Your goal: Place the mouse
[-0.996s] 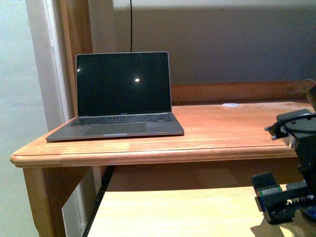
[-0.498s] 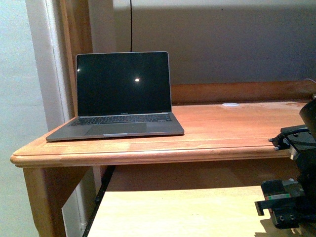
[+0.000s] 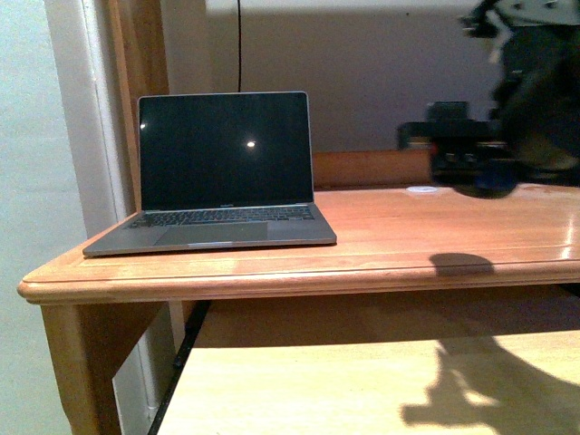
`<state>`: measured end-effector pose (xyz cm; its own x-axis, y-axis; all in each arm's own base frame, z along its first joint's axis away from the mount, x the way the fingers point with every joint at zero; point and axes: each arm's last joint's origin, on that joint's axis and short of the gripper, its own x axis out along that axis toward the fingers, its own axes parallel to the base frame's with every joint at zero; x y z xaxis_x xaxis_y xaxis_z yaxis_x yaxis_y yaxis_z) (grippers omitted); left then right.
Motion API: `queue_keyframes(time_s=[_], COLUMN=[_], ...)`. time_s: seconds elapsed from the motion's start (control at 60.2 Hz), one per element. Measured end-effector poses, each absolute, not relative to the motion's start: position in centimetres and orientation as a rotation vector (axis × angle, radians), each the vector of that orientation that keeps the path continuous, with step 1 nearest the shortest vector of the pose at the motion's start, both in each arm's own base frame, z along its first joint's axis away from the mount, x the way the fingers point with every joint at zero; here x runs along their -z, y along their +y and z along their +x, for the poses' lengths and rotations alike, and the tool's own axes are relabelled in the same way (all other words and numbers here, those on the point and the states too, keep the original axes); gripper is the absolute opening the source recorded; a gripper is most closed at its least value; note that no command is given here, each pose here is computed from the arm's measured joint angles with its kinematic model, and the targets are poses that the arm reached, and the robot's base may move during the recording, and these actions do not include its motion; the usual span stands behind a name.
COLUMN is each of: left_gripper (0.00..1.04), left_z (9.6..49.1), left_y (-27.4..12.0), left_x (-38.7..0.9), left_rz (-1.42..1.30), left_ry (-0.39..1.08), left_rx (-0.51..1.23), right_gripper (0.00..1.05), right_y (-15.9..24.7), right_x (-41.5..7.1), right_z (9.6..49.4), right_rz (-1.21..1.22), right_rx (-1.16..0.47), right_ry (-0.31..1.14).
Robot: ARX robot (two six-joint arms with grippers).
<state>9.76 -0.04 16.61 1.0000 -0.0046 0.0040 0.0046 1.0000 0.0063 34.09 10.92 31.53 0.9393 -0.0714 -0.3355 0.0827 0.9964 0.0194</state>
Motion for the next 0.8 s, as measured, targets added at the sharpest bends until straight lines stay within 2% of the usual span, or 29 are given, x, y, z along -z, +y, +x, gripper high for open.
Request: queue_keyframes(time_s=[0.183,0.349,0.531,0.697,0.714,0.797], left_gripper=[0.03,0.03,0.03,0.03,0.03,0.03], left_z=[9.8,9.8,9.8,9.8,9.8,9.8], left_y=[0.0,0.0,0.0,0.0,0.0,0.0], left_x=[-16.6,-16.6,-16.6,-16.6,-16.6,-16.6], left_rz=[0.006,0.006,0.006,0.006,0.006,0.006], left_ry=[-0.004,-0.004,-0.004,-0.004,-0.004,-0.004], left_rx=[0.005,0.005,0.005,0.005,0.005,0.005], right_gripper=[0.57,0.57,0.57,0.57,0.58,0.75], right_y=[15.0,16.3,15.9,15.3,15.3,15.1], right_x=[-30.1,-27.9,-26.2,-25.6,-25.6,-25.2], right_z=[41.2,46.2,48.8,49.4,49.4,49.4], right_rz=[-0.022,-0.067,-0.114,-0.135,-0.137,-0.12], right_rx=[0.134,0.242,0.33,0.33,0.327,0.288], right_ry=[0.41,0.413,0.415,0.408,0.406,0.382])
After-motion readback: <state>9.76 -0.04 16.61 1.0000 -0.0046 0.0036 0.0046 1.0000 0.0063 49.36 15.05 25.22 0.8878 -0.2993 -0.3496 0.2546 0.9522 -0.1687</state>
